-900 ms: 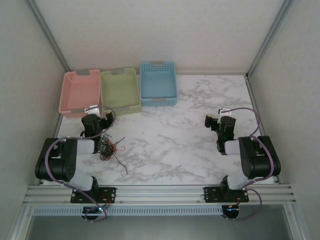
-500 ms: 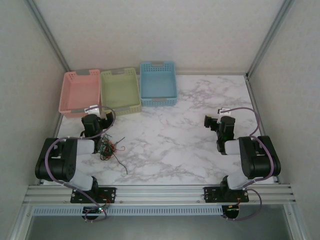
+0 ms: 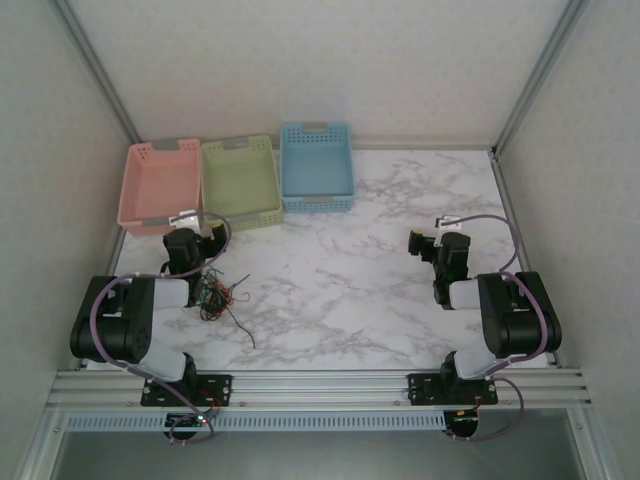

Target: Untangle the cables

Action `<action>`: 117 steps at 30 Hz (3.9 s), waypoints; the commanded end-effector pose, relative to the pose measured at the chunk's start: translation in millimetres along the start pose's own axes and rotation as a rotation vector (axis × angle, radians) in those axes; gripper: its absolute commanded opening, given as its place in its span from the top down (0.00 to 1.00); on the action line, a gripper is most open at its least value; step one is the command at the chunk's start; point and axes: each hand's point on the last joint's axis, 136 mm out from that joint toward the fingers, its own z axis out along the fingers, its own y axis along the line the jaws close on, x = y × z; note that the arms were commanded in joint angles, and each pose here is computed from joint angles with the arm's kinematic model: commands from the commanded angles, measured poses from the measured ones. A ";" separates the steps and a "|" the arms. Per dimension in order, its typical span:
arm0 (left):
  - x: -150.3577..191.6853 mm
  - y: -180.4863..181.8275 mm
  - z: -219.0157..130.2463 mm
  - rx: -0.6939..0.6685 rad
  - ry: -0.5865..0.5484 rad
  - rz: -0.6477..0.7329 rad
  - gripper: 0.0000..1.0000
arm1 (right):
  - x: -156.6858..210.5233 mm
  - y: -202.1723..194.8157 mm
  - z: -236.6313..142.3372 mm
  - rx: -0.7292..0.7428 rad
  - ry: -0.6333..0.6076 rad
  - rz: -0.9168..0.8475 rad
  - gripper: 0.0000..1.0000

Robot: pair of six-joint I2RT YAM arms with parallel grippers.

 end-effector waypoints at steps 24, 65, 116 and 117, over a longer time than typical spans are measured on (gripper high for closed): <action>-147.9 58.7 -125.4 -0.342 0.075 -0.478 0.00 | -62.7 11.5 -92.7 -0.105 0.008 0.423 0.01; -69.1 -13.1 137.8 -0.190 0.780 -0.120 0.25 | -28.8 17.9 -108.0 -0.133 0.076 0.430 0.06; -63.6 -134.8 143.5 0.040 0.745 0.043 1.00 | -27.5 18.3 -105.5 -0.131 0.090 0.429 0.08; -65.0 -138.5 142.4 0.046 0.743 0.047 1.00 | -27.8 18.5 -105.7 -0.131 0.089 0.429 0.08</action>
